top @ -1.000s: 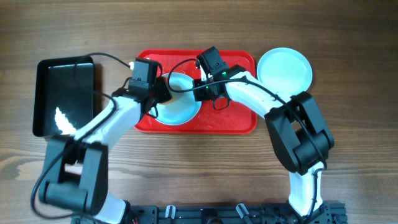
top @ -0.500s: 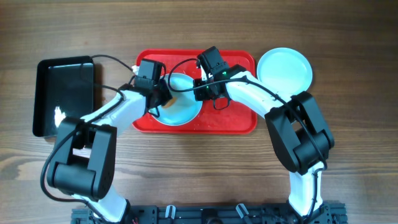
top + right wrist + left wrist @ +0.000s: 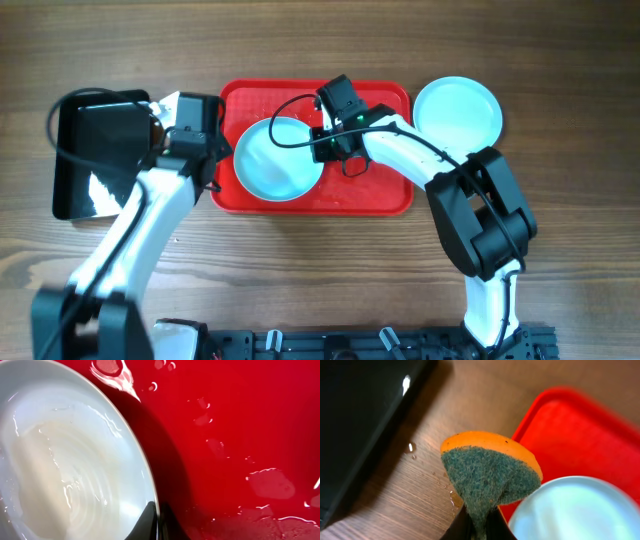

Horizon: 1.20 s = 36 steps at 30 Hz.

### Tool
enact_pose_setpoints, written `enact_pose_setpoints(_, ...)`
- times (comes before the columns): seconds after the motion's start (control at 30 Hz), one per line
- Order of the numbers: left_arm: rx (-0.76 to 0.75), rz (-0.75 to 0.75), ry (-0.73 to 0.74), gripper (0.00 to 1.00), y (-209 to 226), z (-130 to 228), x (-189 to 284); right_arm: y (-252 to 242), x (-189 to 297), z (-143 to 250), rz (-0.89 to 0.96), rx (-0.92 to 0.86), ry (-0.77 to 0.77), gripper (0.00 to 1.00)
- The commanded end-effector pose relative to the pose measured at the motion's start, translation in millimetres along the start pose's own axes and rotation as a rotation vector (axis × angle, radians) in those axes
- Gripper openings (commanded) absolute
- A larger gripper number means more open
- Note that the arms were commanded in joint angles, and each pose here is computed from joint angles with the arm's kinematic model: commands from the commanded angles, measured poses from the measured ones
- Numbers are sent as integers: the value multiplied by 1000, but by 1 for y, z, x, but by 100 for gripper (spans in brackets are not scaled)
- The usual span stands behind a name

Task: Clean dirty plates on tray and stack at the side
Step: 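Scrub the sauce on the last plate with the left gripper's sponge, then lift the last plate with the right gripper and stack it on the pile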

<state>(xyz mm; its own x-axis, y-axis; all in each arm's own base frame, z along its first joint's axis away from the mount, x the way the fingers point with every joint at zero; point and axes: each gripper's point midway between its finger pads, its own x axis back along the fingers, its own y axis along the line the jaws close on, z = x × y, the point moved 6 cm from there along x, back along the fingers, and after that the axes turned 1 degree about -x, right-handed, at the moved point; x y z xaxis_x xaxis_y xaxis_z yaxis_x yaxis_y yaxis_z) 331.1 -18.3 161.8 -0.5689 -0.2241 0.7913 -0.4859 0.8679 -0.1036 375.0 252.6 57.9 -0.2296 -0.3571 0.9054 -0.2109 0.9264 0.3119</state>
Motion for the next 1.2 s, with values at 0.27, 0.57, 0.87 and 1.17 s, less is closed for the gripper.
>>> enact_pose_setpoints(0.27,-21,177,231,4,-11,39,3,-17,80,-50,371,151,-238,5)
enact_pose_setpoints(0.57,-17,283,307,4,-30,49,-15,1,177,-49,761,376,-415,4)
enact_pose_setpoints(0.87,-162,362,292,4,-48,57,-9,30,197,-34,1020,488,-488,4)
enact_pose_setpoints(1.17,-165,365,293,4,-50,58,-11,59,199,-22,1063,578,-523,4)
